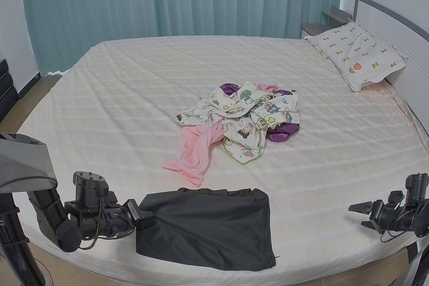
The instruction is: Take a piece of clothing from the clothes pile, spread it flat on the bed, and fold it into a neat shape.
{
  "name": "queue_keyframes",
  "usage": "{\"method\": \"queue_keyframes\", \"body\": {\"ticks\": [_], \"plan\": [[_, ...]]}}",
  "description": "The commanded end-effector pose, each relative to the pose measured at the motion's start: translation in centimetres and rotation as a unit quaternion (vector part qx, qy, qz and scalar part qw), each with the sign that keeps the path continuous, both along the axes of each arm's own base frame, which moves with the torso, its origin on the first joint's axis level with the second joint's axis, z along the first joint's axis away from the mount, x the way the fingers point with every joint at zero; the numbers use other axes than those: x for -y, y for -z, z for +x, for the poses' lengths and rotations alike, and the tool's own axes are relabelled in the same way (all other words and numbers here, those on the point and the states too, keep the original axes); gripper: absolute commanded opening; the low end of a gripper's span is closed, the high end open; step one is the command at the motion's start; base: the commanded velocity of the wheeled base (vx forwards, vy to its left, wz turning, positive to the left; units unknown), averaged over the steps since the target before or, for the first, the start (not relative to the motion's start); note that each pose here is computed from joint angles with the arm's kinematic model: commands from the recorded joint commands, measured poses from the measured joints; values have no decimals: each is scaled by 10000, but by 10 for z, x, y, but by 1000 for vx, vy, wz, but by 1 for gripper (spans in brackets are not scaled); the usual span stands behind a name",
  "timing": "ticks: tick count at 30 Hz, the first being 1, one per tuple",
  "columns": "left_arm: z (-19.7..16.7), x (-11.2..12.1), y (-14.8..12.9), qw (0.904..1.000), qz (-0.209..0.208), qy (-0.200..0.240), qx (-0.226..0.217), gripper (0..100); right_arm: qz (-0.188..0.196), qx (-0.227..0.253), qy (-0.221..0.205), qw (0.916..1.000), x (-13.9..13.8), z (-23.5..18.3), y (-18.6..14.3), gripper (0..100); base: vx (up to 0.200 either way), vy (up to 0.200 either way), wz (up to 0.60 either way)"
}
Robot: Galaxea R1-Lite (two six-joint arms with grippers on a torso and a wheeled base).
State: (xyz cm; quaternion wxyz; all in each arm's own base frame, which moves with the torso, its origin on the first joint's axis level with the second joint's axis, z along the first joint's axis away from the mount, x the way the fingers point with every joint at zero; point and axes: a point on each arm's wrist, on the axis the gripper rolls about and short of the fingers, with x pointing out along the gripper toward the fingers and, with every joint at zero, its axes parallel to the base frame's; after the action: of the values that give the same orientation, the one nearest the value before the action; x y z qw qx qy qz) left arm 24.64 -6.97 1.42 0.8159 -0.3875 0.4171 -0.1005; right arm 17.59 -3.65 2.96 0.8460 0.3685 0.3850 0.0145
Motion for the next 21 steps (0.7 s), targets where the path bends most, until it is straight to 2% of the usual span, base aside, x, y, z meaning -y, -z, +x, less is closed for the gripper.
{"method": "queue_keyframes", "body": {"ticks": [1,14,15,21], "plan": [[-1,-1,1,10000,9,-24,-29,0,-6,34,-7,10000,0,0,-1,100,0,200,0],[-5,-2,4,9999,19,-31,-137,0,-44,211,-56,9998,-3,0,-1,100,0,0,0],[-5,-2,4,9999,27,-37,-151,100,-44,211,-56,9998,-3,0,-1,100,0,0,0],[-7,-3,3,9999,16,-54,-151,100,-42,204,-64,9998,-3,0,-1,100,0,0,0]]}}
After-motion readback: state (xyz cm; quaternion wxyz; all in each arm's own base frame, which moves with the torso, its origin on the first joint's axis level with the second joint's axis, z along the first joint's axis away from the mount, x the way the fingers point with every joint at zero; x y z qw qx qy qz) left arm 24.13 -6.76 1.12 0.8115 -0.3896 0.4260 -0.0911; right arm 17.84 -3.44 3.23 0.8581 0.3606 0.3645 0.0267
